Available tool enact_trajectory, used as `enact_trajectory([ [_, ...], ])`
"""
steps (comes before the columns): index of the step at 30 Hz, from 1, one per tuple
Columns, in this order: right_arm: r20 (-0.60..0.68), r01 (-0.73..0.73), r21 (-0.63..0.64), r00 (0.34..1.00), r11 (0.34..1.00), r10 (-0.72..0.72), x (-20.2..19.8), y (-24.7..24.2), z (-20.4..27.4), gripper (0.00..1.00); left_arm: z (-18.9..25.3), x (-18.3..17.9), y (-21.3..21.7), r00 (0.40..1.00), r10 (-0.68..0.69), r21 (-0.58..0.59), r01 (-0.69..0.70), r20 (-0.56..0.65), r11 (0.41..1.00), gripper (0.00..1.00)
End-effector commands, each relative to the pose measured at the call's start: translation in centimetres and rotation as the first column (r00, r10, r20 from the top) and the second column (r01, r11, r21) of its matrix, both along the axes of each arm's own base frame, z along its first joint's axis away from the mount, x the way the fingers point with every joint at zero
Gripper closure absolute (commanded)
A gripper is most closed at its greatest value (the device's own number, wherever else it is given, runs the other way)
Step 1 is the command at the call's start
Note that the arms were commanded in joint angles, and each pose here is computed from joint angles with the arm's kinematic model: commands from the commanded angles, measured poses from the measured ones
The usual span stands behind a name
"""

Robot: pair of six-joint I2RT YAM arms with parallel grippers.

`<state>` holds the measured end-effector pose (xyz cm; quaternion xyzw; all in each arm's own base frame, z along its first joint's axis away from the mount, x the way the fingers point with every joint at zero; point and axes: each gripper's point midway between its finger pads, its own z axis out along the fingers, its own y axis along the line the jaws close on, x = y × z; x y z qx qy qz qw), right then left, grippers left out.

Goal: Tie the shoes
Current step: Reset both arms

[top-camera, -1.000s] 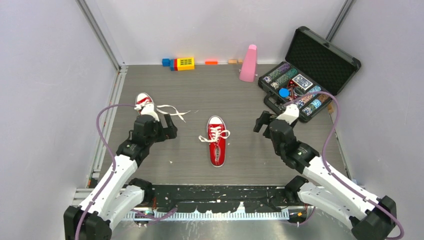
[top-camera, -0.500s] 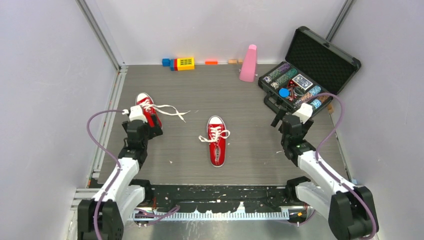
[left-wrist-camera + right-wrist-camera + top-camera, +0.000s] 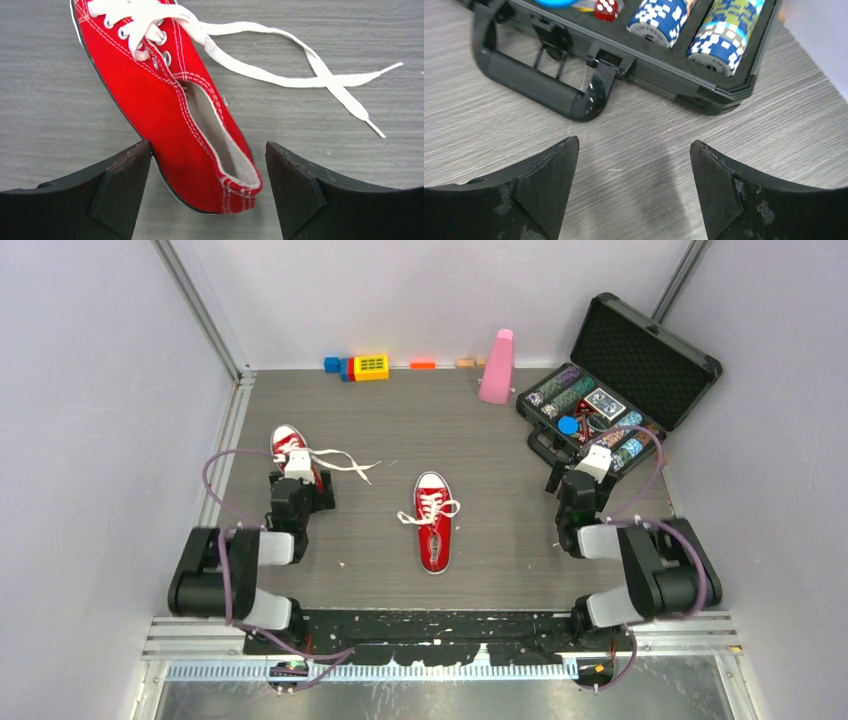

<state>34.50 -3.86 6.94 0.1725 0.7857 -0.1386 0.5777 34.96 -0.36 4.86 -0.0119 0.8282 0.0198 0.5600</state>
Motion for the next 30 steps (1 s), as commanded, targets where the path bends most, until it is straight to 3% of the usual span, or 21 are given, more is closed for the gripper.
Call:
enact_trajectory([
  [1, 0.162, 0.008, 0.007, 0.987, 1.000, -0.009, 3.1, -0.7, 1.4, 0.16, 3.2, 3.4, -1.3, 0.965, -0.106, 0.045, 0.098, 0.242, 0.994, 0.15],
  [3, 0.135, -0.002, 0.009, 0.991, 1.000, 0.001, 3.0, -1.0, 0.6, 0.16, 2.7, 3.1, -1.2, 0.980, -0.102, 0.050, 0.094, 0.171, 0.994, 0.14],
  [4, 0.120, -0.003, 0.019, 0.993, 1.000, 0.001, 3.2, -1.0, 0.5, 0.17, 2.5, 3.4, -1.3, 0.984, -0.105, 0.047, 0.100, 0.140, 0.994, 0.05],
  [5, 0.133, -0.006, 0.027, 0.991, 1.000, 0.002, 3.4, -1.1, 0.7, 0.10, 2.4, 4.0, -1.4, 0.984, -0.117, 0.058, 0.110, 0.135, 0.992, 0.01],
  [6, 0.132, -0.005, 0.027, 0.991, 1.000, 0.001, 3.4, -1.2, 0.6, 0.02, 2.5, 4.3, -1.7, 0.980, -0.133, 0.053, 0.126, 0.150, 0.991, 0.01],
  [7, 0.131, -0.005, 0.031, 0.991, 1.000, 0.001, 3.4, -1.2, 0.6, 0.01, 2.6, 4.2, -1.3, 0.983, -0.107, 0.050, 0.100, 0.149, 0.994, 0.00],
  [30, 0.137, -0.003, 0.031, 0.991, 1.000, -0.001, 3.3, -1.3, 0.7, 0.01, 2.3, 4.4, -0.7, 0.990, -0.072, 0.048, 0.067, 0.121, 0.997, 0.00],
])
